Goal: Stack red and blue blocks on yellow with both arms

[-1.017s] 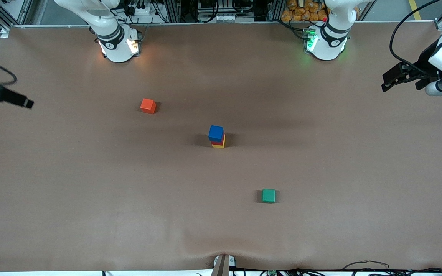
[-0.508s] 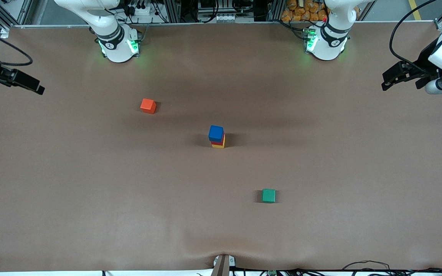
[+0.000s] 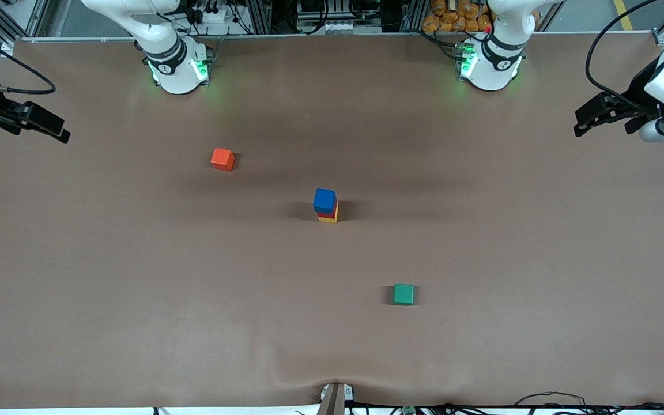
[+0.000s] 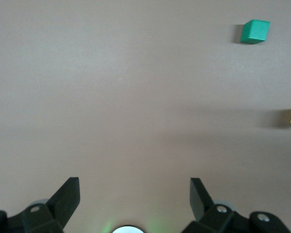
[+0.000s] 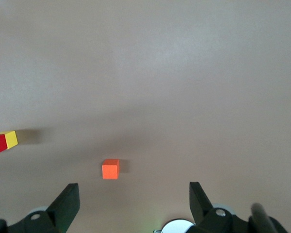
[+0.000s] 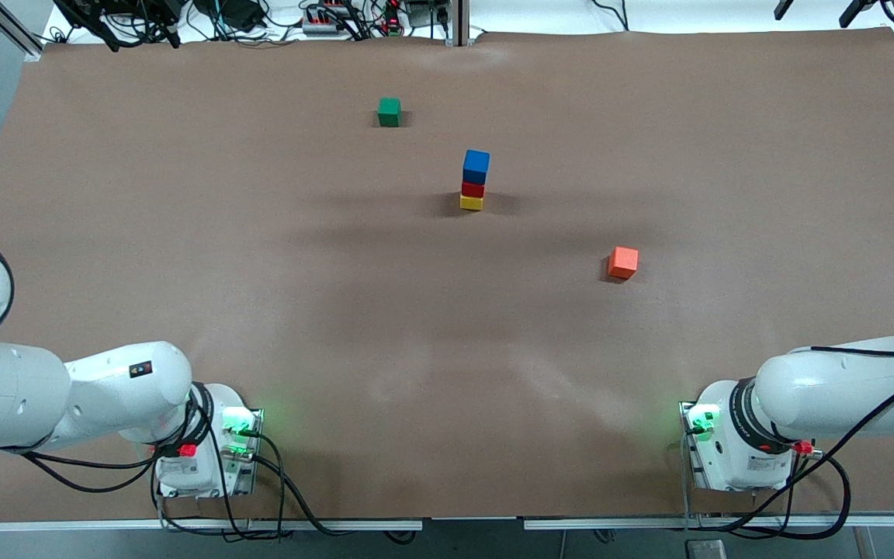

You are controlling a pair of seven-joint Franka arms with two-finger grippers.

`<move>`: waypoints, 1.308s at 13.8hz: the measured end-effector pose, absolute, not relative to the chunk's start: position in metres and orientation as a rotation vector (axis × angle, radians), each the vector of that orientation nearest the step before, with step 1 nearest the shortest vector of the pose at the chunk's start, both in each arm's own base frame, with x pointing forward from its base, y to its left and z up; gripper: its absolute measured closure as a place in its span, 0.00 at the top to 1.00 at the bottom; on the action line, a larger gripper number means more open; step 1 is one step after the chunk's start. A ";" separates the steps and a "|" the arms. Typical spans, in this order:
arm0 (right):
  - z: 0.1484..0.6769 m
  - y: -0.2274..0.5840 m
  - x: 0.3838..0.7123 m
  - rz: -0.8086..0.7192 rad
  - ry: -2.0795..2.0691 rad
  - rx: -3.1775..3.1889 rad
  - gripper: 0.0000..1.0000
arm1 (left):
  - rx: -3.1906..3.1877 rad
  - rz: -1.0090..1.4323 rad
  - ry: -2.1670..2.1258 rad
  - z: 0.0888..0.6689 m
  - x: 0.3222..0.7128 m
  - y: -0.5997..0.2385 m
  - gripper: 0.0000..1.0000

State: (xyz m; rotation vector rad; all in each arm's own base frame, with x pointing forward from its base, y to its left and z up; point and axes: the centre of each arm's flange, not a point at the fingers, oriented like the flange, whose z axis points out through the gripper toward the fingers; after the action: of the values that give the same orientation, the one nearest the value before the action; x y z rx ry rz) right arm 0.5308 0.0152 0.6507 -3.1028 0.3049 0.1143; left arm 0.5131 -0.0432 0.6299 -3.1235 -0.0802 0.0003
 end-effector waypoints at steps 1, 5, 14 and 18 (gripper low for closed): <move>0.652 0.015 0.532 0.097 0.296 -3.113 1.00 | -3.124 -0.004 -0.080 0.630 0.513 -0.043 1.00; 0.659 0.016 0.532 0.059 0.197 -3.163 1.00 | -3.124 -0.010 -0.081 0.629 0.514 -0.043 1.00; 0.658 0.014 0.531 0.070 0.185 -3.168 1.00 | -3.121 0.028 -0.040 0.599 0.517 -0.055 1.00; 0.658 0.014 0.531 0.070 0.185 -3.168 1.00 | -3.121 0.034 -0.033 0.595 0.517 -0.058 1.00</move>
State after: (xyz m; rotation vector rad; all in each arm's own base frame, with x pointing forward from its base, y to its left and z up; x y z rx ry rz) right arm 0.5310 0.0142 0.6582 -3.1682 0.1849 0.0699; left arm 0.5165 -0.0578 0.5951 -3.1205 -0.0329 0.0343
